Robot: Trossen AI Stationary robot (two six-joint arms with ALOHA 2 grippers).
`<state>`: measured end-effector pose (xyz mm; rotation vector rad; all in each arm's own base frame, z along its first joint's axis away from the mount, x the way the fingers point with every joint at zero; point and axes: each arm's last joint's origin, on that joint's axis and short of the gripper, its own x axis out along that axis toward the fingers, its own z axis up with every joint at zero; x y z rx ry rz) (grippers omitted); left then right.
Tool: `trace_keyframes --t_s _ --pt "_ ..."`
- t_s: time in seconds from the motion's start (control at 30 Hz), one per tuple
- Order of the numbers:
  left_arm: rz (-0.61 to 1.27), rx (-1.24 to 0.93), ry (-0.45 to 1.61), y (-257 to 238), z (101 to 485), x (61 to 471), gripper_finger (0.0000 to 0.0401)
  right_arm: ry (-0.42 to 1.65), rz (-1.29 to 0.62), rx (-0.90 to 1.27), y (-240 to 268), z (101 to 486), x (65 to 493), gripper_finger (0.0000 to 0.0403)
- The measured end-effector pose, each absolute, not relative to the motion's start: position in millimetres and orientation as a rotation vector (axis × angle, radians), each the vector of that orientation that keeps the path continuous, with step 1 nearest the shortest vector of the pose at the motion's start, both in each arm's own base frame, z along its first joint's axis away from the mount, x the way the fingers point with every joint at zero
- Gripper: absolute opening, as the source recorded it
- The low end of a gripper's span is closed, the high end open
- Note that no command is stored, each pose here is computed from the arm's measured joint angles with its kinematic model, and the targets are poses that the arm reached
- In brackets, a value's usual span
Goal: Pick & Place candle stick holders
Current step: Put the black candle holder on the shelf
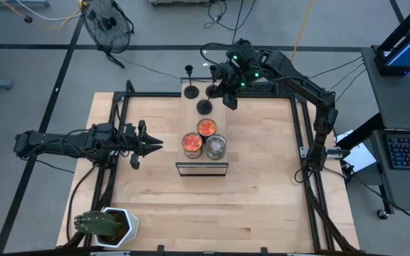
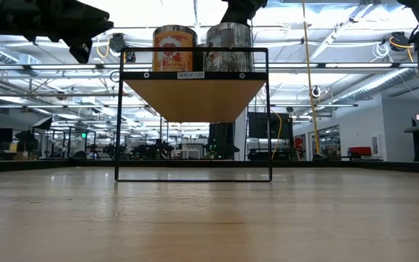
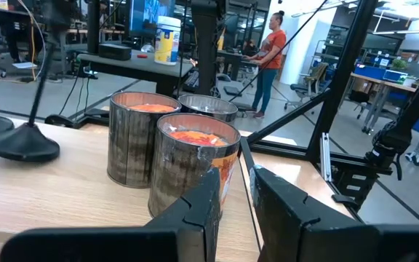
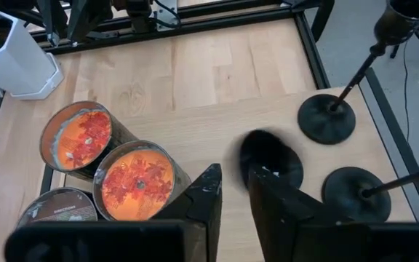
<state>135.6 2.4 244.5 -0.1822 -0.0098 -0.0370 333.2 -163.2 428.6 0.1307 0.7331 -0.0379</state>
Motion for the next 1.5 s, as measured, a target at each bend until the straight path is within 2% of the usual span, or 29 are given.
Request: trace_keyframes --t_s 0.47,1.5 --pt "-0.037 -0.185 -0.01 2 245 136 0.0088 0.73 -0.038 0.129 -163 429 333 0.0059" --pt "-0.037 -0.186 -0.01 2 244 136 0.0088 0.563 -0.028 0.011 -168 439 349 0.0055"
